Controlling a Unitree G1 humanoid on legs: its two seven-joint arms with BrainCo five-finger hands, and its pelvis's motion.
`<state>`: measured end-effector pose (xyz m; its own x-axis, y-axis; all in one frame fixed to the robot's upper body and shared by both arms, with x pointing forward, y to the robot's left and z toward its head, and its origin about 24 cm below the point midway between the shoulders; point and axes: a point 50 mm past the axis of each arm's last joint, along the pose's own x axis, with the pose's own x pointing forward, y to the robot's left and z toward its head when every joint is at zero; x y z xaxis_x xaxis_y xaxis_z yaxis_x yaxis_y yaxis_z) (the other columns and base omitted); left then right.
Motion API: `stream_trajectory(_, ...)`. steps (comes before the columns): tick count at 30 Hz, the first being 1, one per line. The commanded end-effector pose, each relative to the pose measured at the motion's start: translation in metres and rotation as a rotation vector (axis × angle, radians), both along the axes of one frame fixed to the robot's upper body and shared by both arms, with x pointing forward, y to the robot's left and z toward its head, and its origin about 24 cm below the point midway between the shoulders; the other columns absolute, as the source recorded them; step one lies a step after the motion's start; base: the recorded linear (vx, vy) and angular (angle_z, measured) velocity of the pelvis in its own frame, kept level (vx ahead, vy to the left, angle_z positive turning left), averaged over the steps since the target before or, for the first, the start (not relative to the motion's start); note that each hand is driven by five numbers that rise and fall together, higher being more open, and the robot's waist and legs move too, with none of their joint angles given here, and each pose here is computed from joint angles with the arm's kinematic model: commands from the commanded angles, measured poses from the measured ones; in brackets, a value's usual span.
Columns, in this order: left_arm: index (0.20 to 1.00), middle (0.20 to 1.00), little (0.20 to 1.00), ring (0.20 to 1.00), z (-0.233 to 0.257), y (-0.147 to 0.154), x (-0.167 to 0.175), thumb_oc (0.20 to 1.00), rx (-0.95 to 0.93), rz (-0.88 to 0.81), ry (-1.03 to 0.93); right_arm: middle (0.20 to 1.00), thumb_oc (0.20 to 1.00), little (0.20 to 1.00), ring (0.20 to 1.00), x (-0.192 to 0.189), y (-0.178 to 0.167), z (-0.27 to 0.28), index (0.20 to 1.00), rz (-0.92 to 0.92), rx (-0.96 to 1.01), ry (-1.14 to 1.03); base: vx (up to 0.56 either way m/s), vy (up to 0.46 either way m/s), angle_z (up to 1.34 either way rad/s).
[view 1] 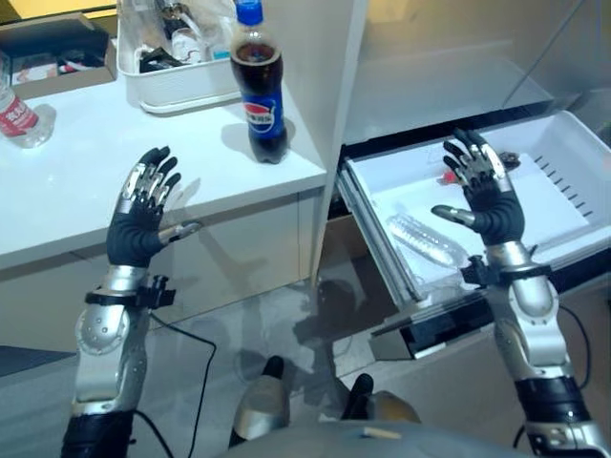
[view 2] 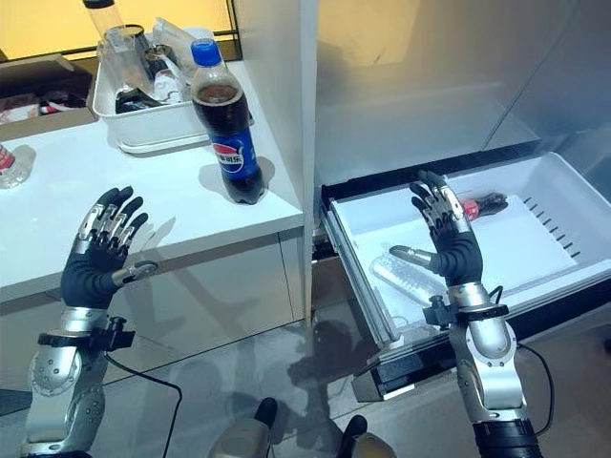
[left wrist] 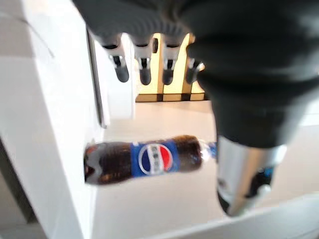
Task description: Take the drinks into the refrigerator
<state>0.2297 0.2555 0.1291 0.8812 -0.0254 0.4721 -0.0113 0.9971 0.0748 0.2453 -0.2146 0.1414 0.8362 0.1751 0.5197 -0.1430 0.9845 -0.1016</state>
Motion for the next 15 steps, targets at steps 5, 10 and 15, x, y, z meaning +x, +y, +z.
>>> stream_trajectory(5,1.000,1.000,1.000,1.000,0.014,0.015,0.019,1.000,0.012,0.142,-0.064,1.000,1.000,1.000,1.000,0.007,0.015,0.028,1.000,0.060,-0.025,-0.128,0.00,0.022,-0.18)
stream_trajectory(10,1.000,1.000,1.000,1.000,0.014,0.020,0.031,1.000,0.044,0.190,-0.035,1.000,1.000,1.000,1.000,0.009,0.020,0.029,1.000,0.086,-0.028,-0.120,0.01,0.017,-0.17)
stream_trajectory(15,1.000,1.000,1.000,1.000,0.010,0.022,0.040,1.000,0.042,0.206,0.002,1.000,1.000,1.000,1.000,0.009,0.021,0.028,1.000,0.098,-0.026,-0.113,0.02,0.007,-0.19)
